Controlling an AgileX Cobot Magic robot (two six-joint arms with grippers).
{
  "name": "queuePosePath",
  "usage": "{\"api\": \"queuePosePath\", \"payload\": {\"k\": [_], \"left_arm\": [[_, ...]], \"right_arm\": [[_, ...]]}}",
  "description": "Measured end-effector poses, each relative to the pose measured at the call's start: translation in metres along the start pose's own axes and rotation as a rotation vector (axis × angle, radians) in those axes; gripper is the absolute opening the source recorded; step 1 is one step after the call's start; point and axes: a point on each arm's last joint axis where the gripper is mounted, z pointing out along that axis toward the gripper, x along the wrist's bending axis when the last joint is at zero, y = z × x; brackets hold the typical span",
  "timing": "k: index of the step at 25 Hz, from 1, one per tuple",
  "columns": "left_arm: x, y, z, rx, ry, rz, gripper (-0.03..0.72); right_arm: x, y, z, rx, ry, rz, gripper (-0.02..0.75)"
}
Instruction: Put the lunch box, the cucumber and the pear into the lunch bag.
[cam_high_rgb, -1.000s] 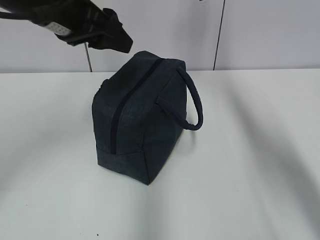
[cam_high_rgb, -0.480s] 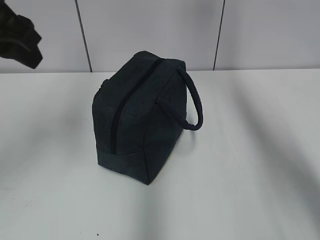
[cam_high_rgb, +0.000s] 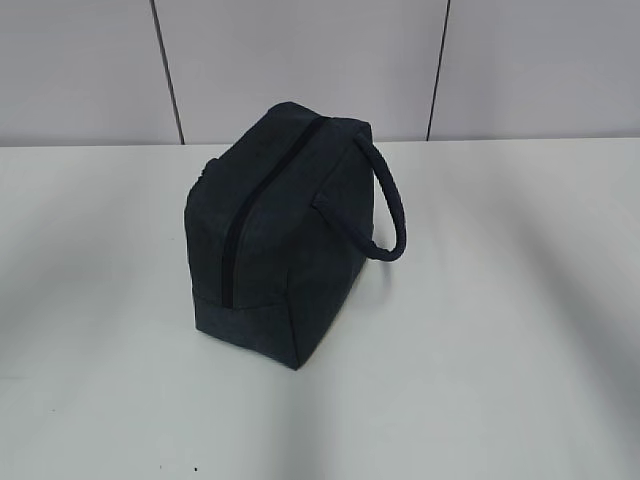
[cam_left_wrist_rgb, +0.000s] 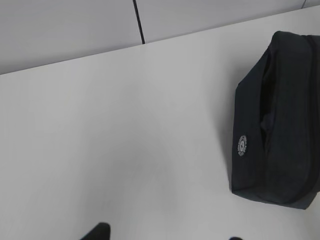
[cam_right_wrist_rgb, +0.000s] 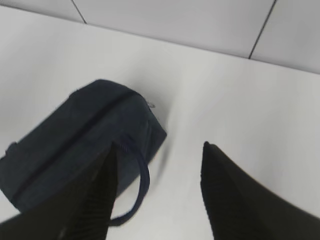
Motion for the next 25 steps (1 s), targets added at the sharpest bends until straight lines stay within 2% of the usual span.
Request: {"api": "queuePosePath", "payload": {"k": [5, 11, 18, 25], "left_arm": [[0.009, -0.016, -0.035, -0.080, -0.006, -0.037, 0.422], [0.018, -0.051, -0.079, -0.206, -0.037, -0.074, 0.424], [0.019, -0.120, -0.088, -0.238, -0.102, -0.105, 0.424], [0.015, -0.180, -0.071, -0.227, -0.155, -0.150, 0.424]], "right_arm": [[0.001, -0.050, -0.044, 0.055, -0.038, -0.008, 0.424], [0.004, -0.107, -0.104, 0.016, -0.060, -0.023, 0.423], [0.008, -0.185, -0.160, -0.065, -0.065, -0.097, 0.423], [0.008, -0.274, -0.179, -0.121, -0.072, -0.198, 0.422]]}}
